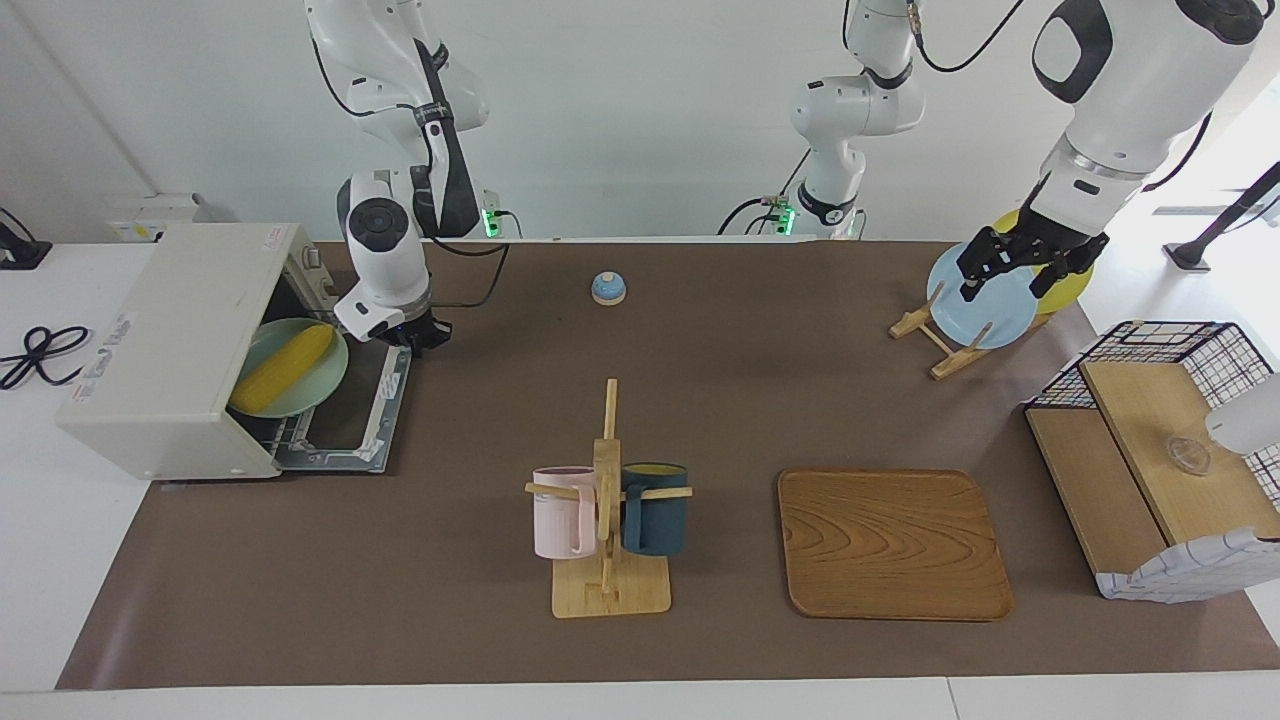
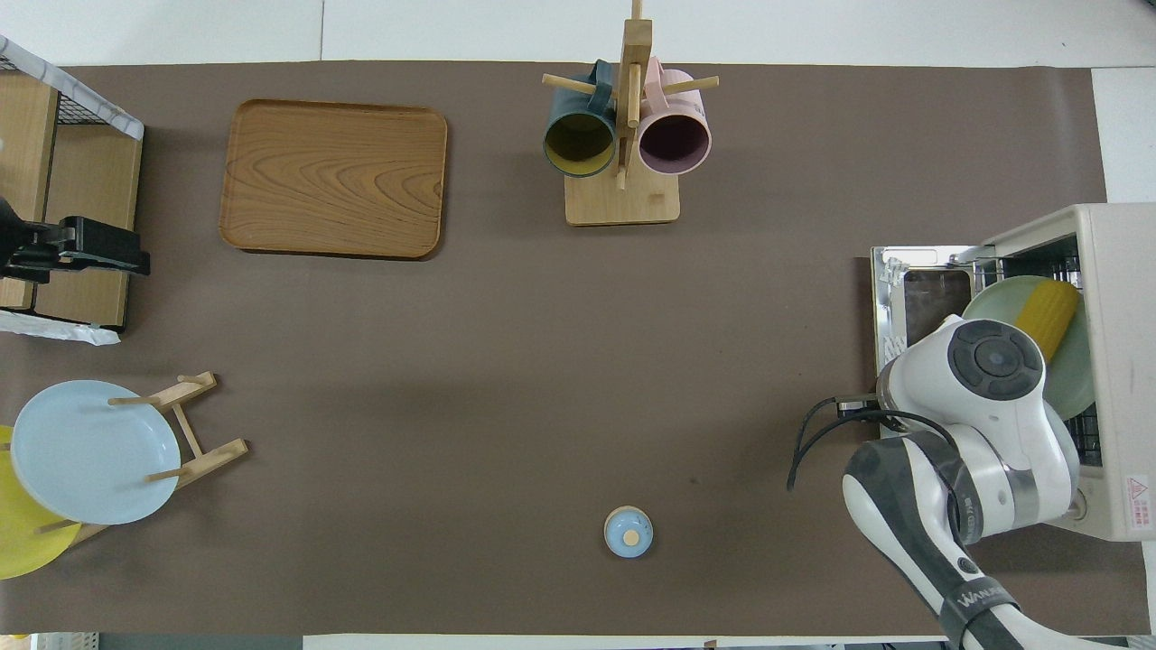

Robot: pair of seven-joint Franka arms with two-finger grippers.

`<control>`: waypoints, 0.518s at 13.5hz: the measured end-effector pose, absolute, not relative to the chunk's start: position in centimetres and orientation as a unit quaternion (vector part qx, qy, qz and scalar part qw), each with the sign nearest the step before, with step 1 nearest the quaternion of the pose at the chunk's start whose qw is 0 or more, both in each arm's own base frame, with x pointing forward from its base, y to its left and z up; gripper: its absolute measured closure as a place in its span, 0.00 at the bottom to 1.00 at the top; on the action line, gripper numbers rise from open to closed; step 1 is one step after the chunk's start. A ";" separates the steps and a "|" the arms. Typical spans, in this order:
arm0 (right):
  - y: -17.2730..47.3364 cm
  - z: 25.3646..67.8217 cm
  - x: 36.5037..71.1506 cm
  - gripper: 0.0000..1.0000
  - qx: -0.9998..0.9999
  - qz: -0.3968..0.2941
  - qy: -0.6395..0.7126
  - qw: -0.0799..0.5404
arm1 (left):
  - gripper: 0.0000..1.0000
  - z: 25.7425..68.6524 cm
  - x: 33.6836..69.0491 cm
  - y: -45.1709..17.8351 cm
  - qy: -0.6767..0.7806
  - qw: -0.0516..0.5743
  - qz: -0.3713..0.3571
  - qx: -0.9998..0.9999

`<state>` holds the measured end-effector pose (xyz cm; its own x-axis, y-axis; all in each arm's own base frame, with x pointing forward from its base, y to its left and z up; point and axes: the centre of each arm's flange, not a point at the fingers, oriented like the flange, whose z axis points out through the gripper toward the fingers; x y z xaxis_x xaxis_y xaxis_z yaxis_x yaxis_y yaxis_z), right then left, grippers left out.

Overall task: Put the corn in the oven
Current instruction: 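Release the plate and withdraw the right gripper from the oven, then swing the oven door shut with the right gripper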

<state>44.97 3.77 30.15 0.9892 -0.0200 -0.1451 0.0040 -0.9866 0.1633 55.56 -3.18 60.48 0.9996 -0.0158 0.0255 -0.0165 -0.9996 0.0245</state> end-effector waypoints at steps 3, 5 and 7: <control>4.6 31.9 45.7 0.99 0.990 -0.095 0.017 0.108 | 0.00 60.5 55.6 -3.2 -0.008 0.012 0.013 1.000; 4.3 35.7 47.4 0.99 0.985 -0.105 0.047 0.126 | 0.00 60.5 55.6 -3.2 -0.008 0.012 0.013 1.000; 2.1 39.8 48.8 0.99 0.983 -0.112 0.075 0.128 | 0.00 60.5 55.6 -3.2 -0.008 0.012 0.013 1.000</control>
<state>48.85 2.13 39.84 0.9638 0.1179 -0.2392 0.1754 -0.9559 0.2357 55.56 -3.16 60.48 0.9996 -0.0154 0.0255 -0.0160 -0.9996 0.0245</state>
